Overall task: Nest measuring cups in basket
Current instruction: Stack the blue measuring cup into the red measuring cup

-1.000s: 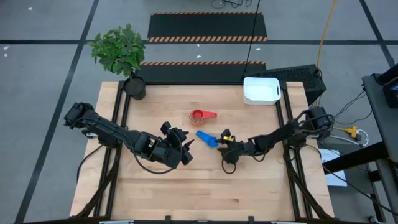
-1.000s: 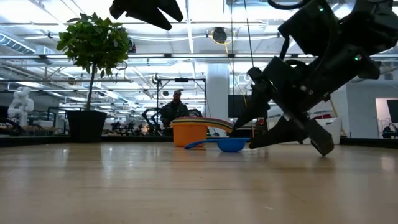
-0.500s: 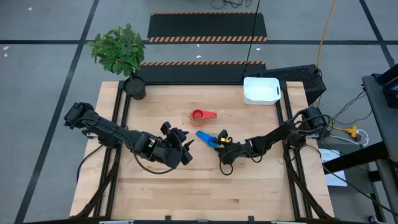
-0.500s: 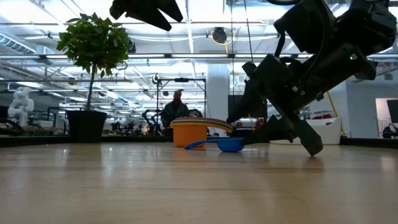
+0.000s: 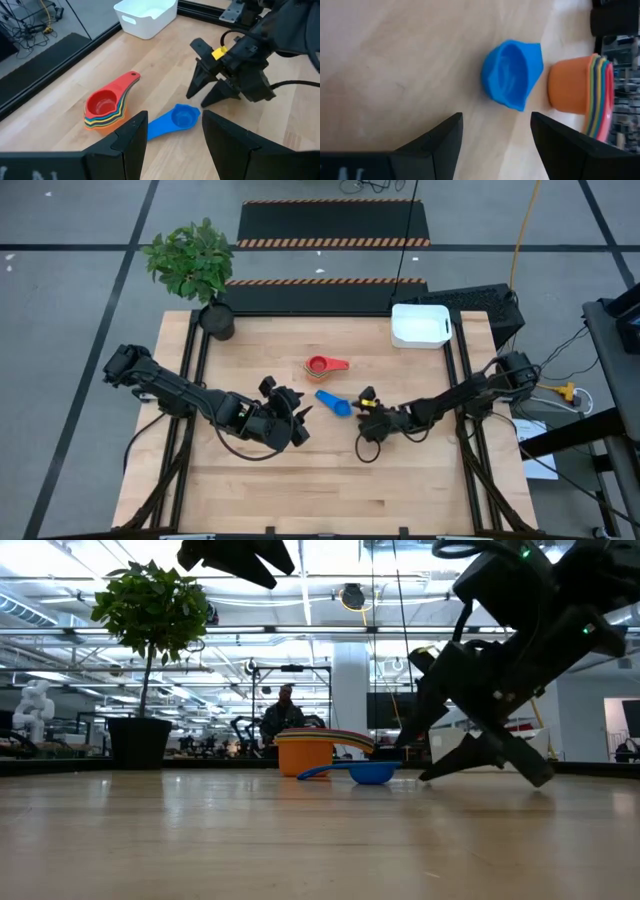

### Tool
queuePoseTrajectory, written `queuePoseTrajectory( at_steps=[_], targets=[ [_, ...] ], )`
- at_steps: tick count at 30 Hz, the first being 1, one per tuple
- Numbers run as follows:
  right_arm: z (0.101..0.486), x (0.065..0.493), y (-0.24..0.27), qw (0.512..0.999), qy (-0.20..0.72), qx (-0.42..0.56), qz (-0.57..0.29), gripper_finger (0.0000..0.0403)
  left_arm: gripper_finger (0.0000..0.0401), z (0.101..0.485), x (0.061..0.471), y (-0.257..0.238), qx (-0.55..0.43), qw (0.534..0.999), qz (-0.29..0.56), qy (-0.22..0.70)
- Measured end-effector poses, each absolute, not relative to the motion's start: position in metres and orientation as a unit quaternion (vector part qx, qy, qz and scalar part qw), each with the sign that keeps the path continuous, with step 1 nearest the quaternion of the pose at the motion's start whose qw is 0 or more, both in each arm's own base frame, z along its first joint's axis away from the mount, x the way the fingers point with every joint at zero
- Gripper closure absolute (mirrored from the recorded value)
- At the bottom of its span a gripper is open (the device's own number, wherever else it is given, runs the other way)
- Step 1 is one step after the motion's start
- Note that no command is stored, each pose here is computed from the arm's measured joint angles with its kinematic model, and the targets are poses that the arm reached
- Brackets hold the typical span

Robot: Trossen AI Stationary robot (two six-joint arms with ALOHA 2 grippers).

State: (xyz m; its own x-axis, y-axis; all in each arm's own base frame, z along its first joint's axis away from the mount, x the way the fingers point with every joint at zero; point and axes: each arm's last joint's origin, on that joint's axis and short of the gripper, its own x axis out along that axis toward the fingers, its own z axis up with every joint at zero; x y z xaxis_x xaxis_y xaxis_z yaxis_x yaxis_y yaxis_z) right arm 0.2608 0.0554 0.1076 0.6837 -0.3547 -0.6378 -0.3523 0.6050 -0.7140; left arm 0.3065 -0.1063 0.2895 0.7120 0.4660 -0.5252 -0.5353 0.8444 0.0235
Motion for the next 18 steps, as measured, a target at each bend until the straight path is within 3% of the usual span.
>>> queuePoseTrajectory(
  at_steps=[12,18],
  targets=[
    [0.1,0.272,0.059,0.796,0.363,-0.484,0.004,0.0177,0.021,0.29,0.307,-0.107,-0.067,0.924,0.27,0.263],
    [0.1,0.272,0.058,0.796,0.364,-0.484,0.004,0.0204,0.021,0.29,0.307,-0.107,-0.066,0.924,0.27,0.262]
  ],
)
